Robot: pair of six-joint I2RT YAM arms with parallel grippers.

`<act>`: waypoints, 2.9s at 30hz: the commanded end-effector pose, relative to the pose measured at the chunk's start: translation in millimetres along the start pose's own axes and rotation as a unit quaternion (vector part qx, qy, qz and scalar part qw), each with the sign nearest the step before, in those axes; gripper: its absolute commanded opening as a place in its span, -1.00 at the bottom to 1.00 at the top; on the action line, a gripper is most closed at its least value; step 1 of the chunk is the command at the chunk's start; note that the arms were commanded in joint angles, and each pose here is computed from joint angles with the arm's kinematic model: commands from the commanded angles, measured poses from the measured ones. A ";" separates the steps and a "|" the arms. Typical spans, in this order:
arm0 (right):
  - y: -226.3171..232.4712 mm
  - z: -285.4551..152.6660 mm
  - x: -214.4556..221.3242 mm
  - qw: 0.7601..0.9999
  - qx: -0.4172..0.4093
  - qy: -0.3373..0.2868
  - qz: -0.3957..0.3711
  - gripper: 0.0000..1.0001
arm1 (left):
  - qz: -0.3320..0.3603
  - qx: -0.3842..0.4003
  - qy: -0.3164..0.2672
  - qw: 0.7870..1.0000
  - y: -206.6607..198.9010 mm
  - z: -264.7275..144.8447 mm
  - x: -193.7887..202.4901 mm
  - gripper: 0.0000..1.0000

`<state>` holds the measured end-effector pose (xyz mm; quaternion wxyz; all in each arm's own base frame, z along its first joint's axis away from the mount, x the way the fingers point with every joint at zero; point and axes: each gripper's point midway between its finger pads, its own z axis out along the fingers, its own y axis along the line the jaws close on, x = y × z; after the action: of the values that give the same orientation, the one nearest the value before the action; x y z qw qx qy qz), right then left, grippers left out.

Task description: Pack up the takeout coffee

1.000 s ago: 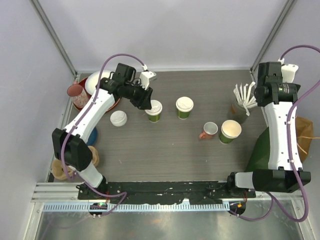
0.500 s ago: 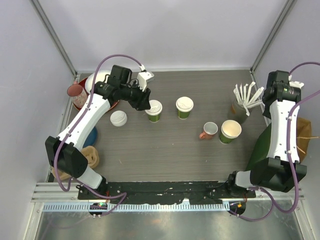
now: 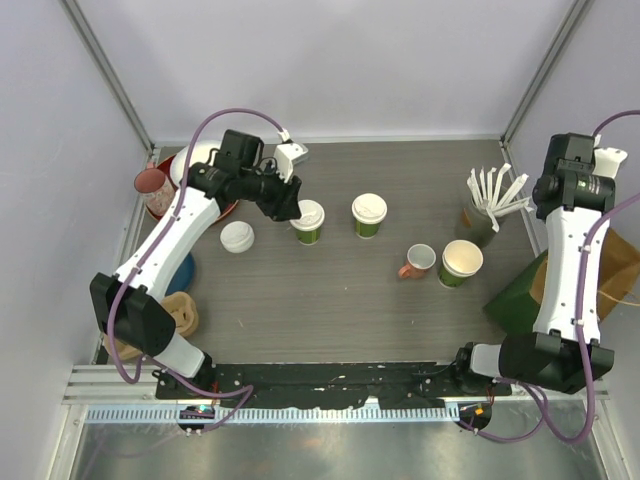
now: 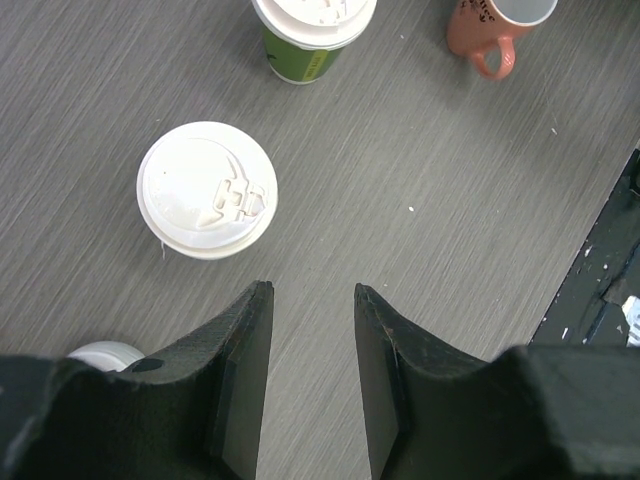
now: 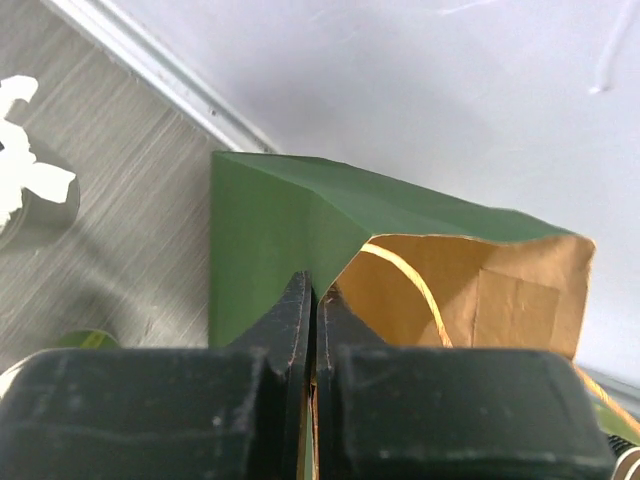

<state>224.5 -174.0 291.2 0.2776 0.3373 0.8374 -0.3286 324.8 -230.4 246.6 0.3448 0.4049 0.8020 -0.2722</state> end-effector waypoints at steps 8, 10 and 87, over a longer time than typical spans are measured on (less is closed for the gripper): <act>-73.6 -71.5 -91.9 0.973 0.051 -0.197 0.110 -0.98 | 0.017 -0.015 -0.005 1.000 3.4 -15.9 -19.3 -0.15; -78.1 -84.5 -105.9 0.966 0.038 -0.226 0.119 -0.98 | 0.017 -0.023 0.002 1.000 7.0 -16.8 -17.9 -0.16; 271.1 -399.2 262.8 0.332 -0.603 -0.323 -0.650 -0.98 | -0.154 -0.255 -0.034 0.954 126.2 -169.5 52.8 -0.10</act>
<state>171.2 359.6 253.4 0.3329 -0.7084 0.6167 0.0836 357.6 -21.2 279.2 0.3989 0.1576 0.8934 -0.1339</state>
